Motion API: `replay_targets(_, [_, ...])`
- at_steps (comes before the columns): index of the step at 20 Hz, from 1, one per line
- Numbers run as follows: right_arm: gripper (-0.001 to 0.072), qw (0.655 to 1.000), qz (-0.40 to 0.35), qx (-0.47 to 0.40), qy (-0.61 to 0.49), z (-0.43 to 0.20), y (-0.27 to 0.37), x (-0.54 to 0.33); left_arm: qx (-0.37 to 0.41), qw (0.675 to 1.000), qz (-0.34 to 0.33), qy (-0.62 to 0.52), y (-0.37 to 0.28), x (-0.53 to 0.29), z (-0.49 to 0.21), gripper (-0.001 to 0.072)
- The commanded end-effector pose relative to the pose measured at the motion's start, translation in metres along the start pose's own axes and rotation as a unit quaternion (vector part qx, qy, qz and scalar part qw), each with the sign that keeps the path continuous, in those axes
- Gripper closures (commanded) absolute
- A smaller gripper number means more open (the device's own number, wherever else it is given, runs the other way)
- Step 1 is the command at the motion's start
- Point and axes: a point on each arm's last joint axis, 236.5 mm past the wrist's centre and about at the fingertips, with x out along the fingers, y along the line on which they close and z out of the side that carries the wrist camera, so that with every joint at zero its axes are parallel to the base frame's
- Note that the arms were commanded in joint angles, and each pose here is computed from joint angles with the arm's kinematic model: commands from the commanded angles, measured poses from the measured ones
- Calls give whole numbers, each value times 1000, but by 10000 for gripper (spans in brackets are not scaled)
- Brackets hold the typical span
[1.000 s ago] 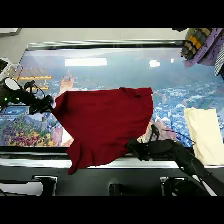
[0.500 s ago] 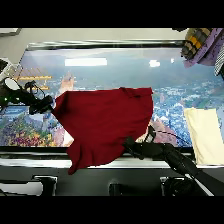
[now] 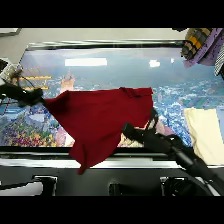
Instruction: Fold the clothes and pants, and hang the long-sleeved shirts on hangers.
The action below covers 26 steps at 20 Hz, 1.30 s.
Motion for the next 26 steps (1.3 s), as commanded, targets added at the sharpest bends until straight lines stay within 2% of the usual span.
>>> replay_targets(1, [681,988,12,-99,-115,78,62,-82,22,986,-9,-163,-15,-109,51,694])
replay_targets(3, [681,968,16,-135,-211,133,95,-160,43,962,-11,-269,-32,-200,63,695])
replay_targets(6, [680,926,34,-202,-317,165,150,-277,71,917,-9,-392,-56,-311,45,695])
replay_targets(10, [680,841,87,-321,-427,130,229,-421,88,860,25,-502,-67,-410,-11,695])
replay_targets(13, [681,810,107,-338,-467,104,245,-479,66,830,48,-552,-64,-452,-52,695])
replay_targets(16, [681,827,99,-297,-467,105,234,-486,59,816,57,-573,-63,-467,-71,695])
replay_targets(19, [682,869,53,-216,-443,132,206,-458,54,829,60,-553,-57,-454,-65,695])
replay_targets(22, [683,913,-32,-187,-361,168,175,-381,41,866,52,-496,-46,-408,-34,695])
replay_targets(26, [681,966,-105,-152,-182,209,131,-214,14,940,34,-339,-20,-270,21,695])
